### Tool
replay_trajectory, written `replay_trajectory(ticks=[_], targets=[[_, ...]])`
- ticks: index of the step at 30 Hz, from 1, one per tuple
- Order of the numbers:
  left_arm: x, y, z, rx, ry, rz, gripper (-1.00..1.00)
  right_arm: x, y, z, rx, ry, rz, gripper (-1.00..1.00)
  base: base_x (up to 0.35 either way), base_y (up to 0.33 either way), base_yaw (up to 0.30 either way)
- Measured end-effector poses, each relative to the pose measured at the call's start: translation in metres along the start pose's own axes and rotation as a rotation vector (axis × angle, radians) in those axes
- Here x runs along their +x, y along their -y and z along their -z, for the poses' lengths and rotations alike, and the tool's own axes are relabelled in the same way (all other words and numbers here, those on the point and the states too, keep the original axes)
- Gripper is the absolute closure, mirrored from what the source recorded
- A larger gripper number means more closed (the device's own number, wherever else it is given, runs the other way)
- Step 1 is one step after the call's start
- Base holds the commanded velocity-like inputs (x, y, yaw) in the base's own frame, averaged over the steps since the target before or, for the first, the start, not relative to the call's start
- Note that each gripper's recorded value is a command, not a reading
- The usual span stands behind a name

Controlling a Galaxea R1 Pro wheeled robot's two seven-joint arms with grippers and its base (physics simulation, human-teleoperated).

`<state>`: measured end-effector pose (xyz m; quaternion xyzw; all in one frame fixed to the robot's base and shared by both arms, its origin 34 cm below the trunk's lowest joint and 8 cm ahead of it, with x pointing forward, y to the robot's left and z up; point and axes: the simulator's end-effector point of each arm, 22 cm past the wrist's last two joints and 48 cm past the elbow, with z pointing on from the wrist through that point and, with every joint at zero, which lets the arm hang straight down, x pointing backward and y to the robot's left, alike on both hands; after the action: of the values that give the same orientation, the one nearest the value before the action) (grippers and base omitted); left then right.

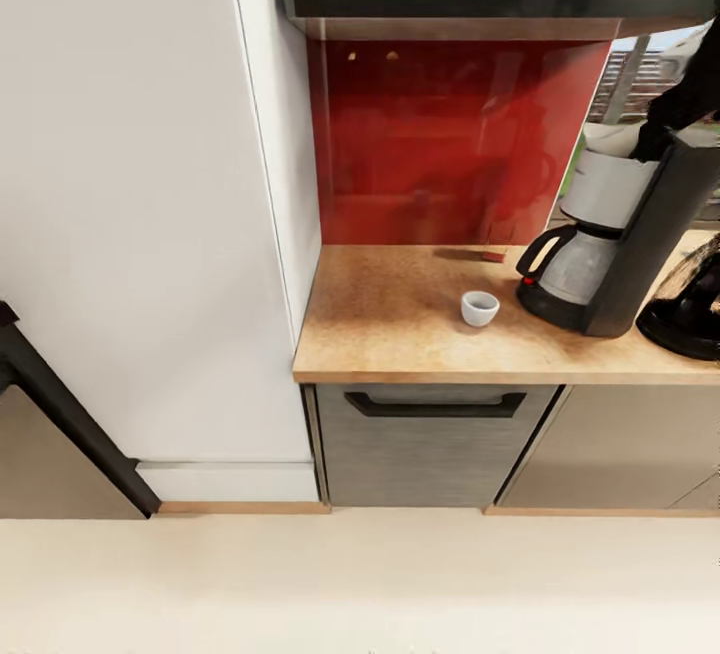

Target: Set up a coffee station on the kitchen countertop: keep the coffee maker on the countertop, move the bottle of coffee from the kitchen shelf to the counter next to the coffee maker, place a paper coffee filter on top of the coffee maker, put the saucer next to the coffee maker with the coffee cup on the saucer, and place the electric kettle next to the coffee maker.

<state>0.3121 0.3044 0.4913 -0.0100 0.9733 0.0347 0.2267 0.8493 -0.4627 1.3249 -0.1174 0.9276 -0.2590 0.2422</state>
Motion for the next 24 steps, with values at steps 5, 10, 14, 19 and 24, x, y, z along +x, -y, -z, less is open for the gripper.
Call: replay_trajectory(ticks=[5,10,14,19,24], targets=[[-0.002,0.0,0.0,0.0,0.004,0.0,-1.0,-0.012,-0.046,0.027,-0.252,0.074,0.077,-1.0,-0.037,0.0,0.0],[-0.003,0.0,0.0,0.0,0.007,0.0,-1.0,-0.037,-0.111,0.051,-0.548,0.218,0.133,-1.0,-0.005,0.0,0.0],[-0.004,0.0,0.0,0.0,0.008,0.0,-1.0,-0.05,-0.188,0.042,-0.788,0.317,0.223,-1.0,-0.001,0.0,0.0],[-0.004,0.0,0.0,0.001,0.008,0.0,-1.0,-0.055,-0.294,0.037,-1.058,0.453,0.368,-1.0,0.0,0.0,0.0],[-0.004,0.001,0.0,0.002,0.009,0.0,-1.0,-0.058,-0.395,0.029,-1.125,0.533,0.426,-1.0,0.0,0.0,0.0]])
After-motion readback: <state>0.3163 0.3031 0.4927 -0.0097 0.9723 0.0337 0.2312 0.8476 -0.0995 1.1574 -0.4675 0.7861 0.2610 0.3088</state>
